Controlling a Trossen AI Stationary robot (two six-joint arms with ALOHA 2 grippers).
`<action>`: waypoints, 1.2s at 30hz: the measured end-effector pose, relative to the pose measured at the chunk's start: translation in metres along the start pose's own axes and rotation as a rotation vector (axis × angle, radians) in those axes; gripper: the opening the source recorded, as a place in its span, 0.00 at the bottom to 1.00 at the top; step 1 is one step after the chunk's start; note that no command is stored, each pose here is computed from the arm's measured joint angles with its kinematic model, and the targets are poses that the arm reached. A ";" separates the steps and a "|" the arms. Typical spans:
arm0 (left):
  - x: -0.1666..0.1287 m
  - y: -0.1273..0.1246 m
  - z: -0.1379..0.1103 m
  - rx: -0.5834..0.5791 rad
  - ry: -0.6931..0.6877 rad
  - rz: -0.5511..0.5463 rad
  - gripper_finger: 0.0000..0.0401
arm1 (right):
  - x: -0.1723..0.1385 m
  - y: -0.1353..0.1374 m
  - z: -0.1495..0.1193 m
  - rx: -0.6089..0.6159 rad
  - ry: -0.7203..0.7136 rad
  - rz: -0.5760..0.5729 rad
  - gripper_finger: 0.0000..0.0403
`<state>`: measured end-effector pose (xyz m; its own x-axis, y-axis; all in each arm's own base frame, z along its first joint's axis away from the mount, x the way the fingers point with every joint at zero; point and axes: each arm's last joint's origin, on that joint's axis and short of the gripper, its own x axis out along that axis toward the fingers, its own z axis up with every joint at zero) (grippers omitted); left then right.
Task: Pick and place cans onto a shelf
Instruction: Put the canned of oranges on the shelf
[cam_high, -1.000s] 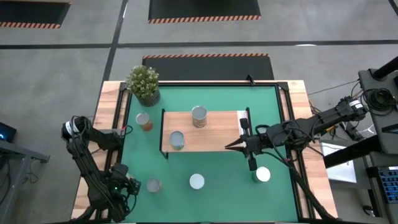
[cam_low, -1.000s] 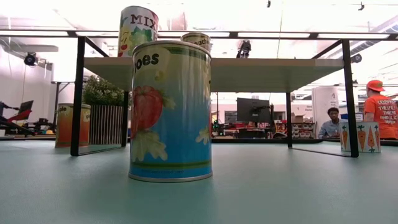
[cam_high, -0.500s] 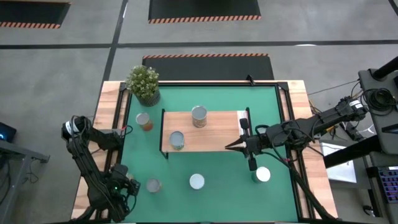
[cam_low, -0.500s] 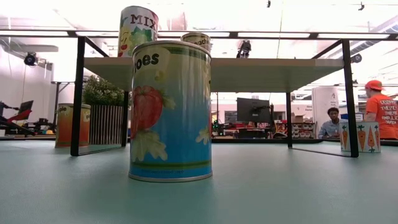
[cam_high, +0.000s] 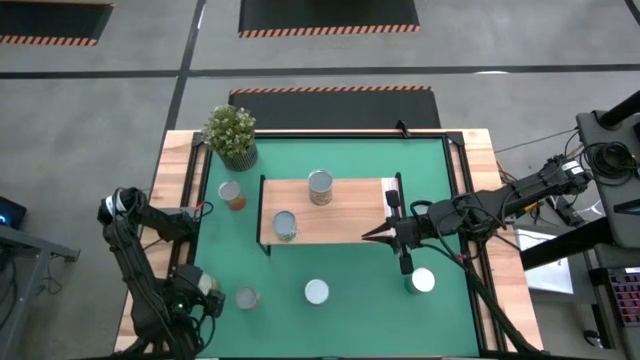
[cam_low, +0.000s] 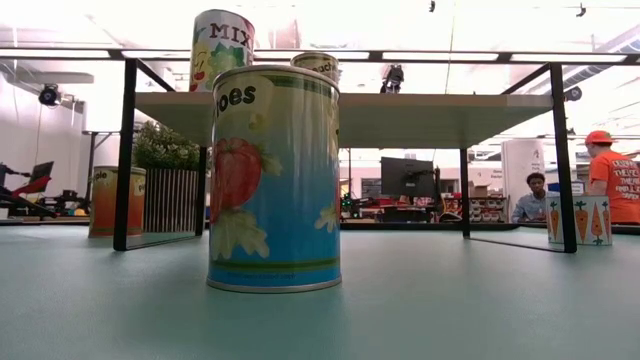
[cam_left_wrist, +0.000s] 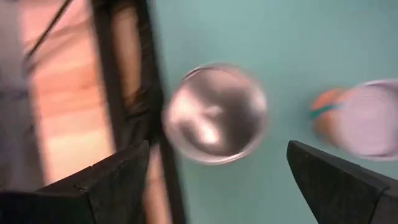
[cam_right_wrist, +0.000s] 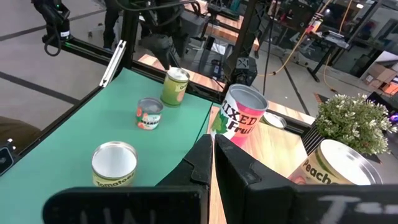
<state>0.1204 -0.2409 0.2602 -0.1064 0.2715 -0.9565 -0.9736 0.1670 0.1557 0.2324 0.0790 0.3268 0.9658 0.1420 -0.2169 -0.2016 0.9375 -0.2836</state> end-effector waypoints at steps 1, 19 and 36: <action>0.001 0.001 -0.001 -0.005 0.019 0.034 0.90 | 0.000 0.000 0.000 0.000 0.001 0.000 0.02; 0.017 0.002 -0.001 -0.008 -0.029 0.030 0.90 | 0.000 0.000 -0.001 0.002 0.005 0.001 0.02; 0.020 0.000 0.000 -0.012 -0.057 -0.005 0.90 | 0.000 0.000 -0.002 0.003 0.019 0.005 0.02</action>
<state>0.1179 -0.2358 0.2411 -0.0898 0.3241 -0.9417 -0.9764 0.1577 0.1474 0.2320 0.0789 0.3249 0.9616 0.1406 -0.2356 -0.2057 0.9378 -0.2798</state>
